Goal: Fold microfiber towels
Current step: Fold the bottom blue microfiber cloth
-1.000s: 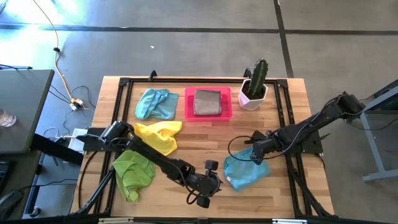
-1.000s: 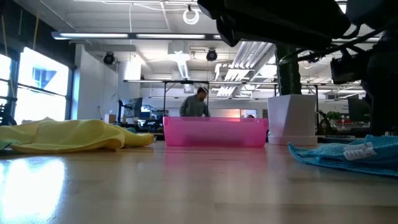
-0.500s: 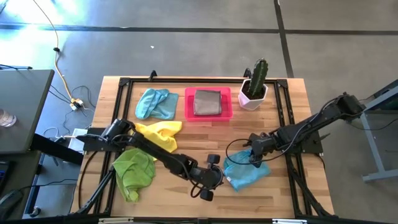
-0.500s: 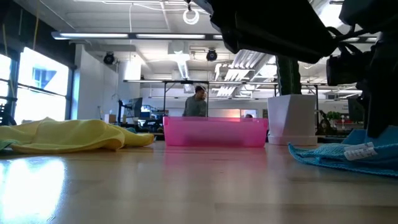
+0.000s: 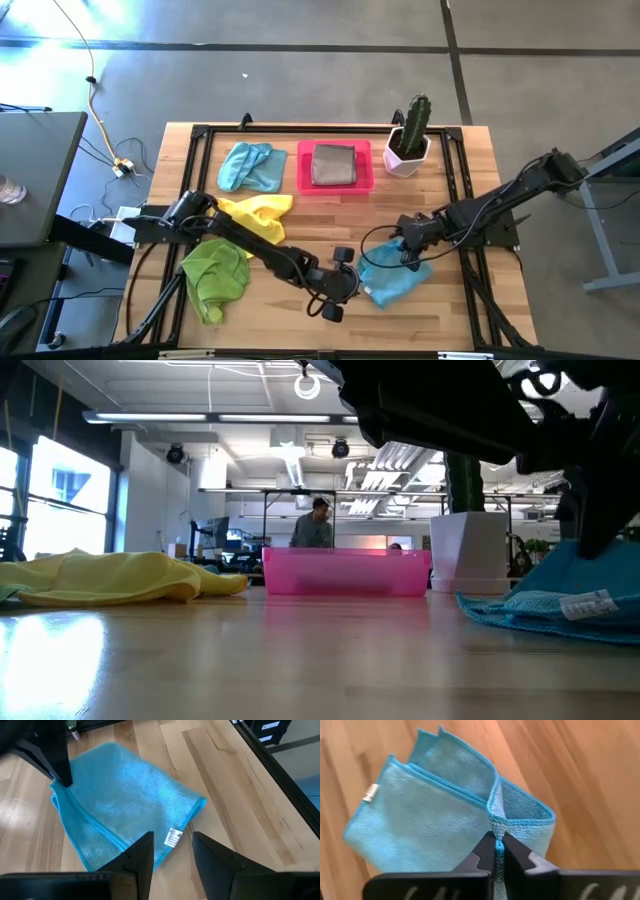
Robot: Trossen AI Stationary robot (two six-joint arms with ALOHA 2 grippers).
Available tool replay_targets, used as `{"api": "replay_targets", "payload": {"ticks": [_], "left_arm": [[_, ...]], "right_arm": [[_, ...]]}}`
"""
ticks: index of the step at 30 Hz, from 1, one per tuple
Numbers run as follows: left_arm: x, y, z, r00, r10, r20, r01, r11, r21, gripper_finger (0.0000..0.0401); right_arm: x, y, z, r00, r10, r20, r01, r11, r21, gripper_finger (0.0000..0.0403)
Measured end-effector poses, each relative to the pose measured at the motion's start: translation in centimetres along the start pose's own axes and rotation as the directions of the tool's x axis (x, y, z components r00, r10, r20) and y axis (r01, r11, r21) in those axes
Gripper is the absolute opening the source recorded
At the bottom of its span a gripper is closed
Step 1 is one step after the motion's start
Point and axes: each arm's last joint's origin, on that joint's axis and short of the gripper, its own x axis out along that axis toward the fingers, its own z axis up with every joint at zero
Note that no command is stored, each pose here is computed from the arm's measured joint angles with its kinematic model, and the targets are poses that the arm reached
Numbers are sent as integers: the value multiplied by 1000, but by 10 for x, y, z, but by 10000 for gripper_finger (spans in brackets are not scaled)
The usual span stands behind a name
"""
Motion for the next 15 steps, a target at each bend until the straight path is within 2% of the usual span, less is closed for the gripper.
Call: {"api": "replay_targets", "payload": {"ticks": [5, 9, 12, 15], "left_arm": [[0, 0, 0, 1000, 0, 0, 0, 1000, 0, 126], [0, 0, 0, 1000, 0, 0, 0, 1000, 0, 126], [0, 0, 0, 1000, 0, 0, 0, 1000, 0, 126], [0, 0, 0, 1000, 0, -1, 0, 1000, 0, 126]], "right_arm": [[-13, 2, 6, 994, -106, -9, 105, 994, -22, 2], [-19, -1, 7, 976, -215, 17, 215, 976, 20, 2], [-16, -3, 5, 973, -228, 26, 227, 973, 24, 6], [-15, -5, 3, 973, -230, 11, 230, 973, 19, 31]]}}
